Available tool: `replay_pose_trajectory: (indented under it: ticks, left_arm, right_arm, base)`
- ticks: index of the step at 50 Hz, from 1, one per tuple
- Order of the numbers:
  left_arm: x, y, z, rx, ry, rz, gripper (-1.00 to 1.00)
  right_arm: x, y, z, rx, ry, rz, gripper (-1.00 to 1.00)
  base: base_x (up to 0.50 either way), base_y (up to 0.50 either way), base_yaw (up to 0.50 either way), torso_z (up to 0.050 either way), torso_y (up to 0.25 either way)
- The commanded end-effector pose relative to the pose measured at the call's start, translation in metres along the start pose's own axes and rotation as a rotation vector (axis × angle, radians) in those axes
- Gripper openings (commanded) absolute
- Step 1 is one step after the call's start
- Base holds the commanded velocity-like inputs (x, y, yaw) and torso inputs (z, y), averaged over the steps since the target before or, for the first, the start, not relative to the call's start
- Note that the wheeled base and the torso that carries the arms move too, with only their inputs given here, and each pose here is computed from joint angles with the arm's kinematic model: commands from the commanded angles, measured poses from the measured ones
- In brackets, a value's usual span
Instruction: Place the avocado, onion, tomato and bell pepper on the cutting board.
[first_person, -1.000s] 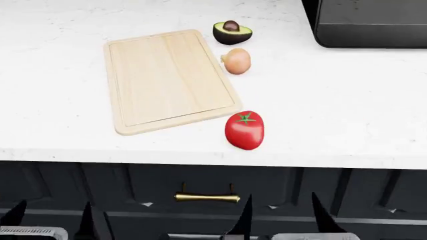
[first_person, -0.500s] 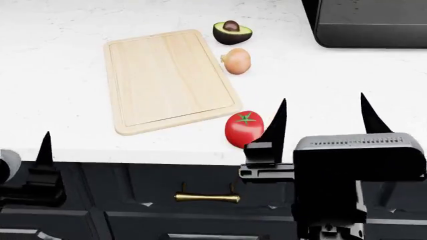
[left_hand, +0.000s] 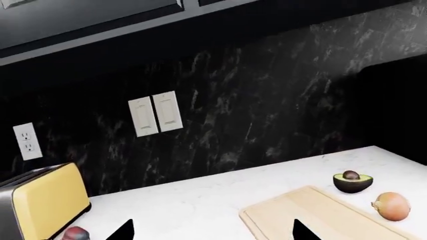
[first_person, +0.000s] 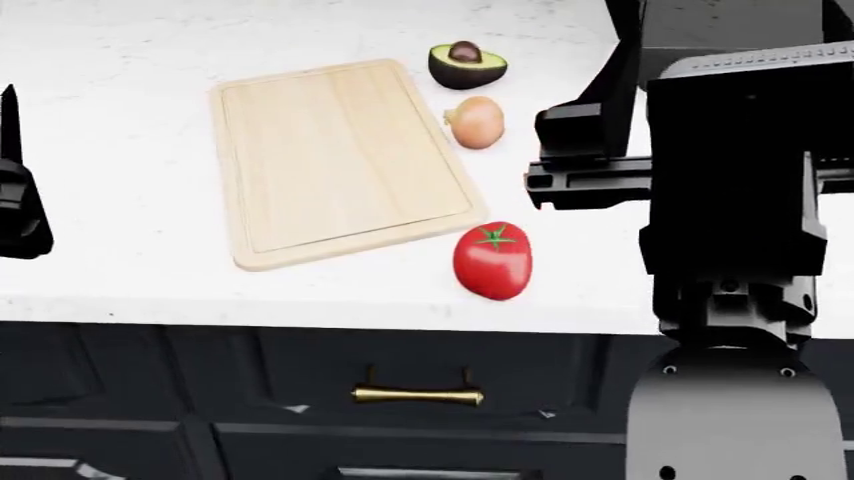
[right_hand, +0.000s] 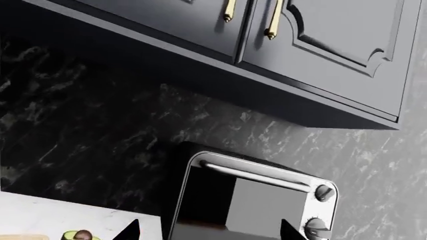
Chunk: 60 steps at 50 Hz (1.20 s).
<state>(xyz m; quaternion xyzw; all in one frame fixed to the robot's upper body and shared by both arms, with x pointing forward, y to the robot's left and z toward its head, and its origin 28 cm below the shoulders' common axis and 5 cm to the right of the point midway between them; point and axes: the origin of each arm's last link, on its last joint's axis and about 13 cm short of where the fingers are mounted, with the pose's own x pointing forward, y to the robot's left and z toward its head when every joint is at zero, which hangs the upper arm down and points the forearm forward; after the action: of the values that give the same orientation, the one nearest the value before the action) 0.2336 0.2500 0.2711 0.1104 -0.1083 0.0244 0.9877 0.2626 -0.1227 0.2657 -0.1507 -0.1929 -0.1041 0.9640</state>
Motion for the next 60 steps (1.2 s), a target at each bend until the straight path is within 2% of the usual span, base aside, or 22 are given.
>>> replay_pose_trajectory:
  ticks: [1,60]
  left_arm:
    - [0.0015,0.0078,0.0180,-0.023,-0.027,0.011,1.00]
    - [-0.0049,0.0128,0.0247,-0.002,-0.052,0.039,1.00]
  right_arm:
    - [0.0068,-0.0068,0.0154,0.000,-0.025,-0.013,1.00]
    - [0.0037,-0.0059,0.0165,-0.006,-0.016,-0.005,1.00]
  base:
    - [0.00,0.12,0.00,0.000,0.000]
    - [0.00,0.13,0.00,0.000,0.000]
